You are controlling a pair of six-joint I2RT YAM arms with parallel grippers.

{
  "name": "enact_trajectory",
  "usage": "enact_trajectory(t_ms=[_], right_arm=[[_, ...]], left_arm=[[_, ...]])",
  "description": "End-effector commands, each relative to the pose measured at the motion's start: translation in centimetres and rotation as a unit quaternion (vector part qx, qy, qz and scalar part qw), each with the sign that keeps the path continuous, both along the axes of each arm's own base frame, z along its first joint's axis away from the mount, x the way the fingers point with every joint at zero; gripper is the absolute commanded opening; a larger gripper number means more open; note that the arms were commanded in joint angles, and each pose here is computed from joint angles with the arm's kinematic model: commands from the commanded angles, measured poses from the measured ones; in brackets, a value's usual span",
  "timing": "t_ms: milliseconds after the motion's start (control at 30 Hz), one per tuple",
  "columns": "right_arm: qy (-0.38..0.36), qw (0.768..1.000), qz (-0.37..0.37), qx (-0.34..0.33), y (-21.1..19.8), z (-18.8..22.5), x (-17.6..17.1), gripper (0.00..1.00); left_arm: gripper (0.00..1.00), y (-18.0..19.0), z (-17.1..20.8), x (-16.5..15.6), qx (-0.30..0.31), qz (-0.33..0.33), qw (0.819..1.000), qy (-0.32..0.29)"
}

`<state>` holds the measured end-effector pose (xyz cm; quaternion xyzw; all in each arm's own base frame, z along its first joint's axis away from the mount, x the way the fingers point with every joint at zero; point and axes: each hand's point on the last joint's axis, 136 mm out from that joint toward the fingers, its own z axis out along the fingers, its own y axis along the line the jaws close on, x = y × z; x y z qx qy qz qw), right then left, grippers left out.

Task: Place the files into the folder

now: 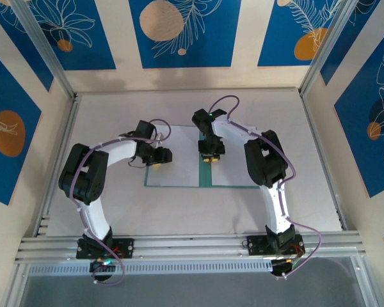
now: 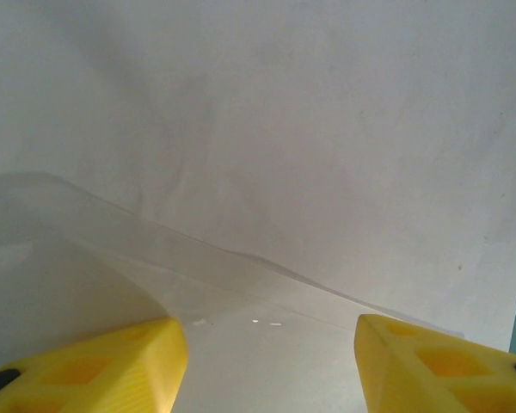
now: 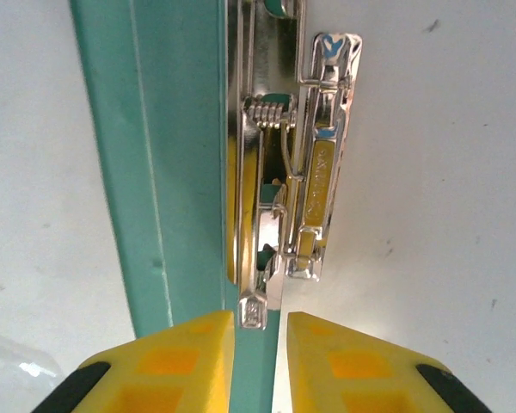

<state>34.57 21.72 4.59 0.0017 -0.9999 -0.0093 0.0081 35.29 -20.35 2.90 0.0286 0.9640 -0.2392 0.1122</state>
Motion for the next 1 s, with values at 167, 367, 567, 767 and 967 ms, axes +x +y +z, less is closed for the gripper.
enact_trajectory(t_ms=[167,367,567,767,967], right_arm=[[-0.033,0.994,-0.018,0.104,-0.2,5.1,-0.2,0.25],[-0.029,0.988,-0.06,0.141,-3.1,4.3,-0.7,0.25],[-0.02,0.985,-0.091,0.148,-5.5,2.6,-1.1,0.28],[-0.008,0.984,-0.104,0.141,-6.5,0.9,-1.2,0.29],[0.003,0.985,-0.111,0.131,-6.8,-0.4,-1.2,0.3]], left_arm=[[0.79,2.2,3.0,-0.8,0.053,0.02,0.998,-0.008],[0.94,6.7,5.4,-2.5,0.139,0.079,0.986,-0.038],[0.95,7.9,4.5,-6.8,0.121,0.106,0.987,-0.016],[0.85,7.2,3.0,-9.3,0.065,0.108,0.992,0.002],[0.75,6.9,1.8,-10.0,0.038,0.116,0.992,0.022]])
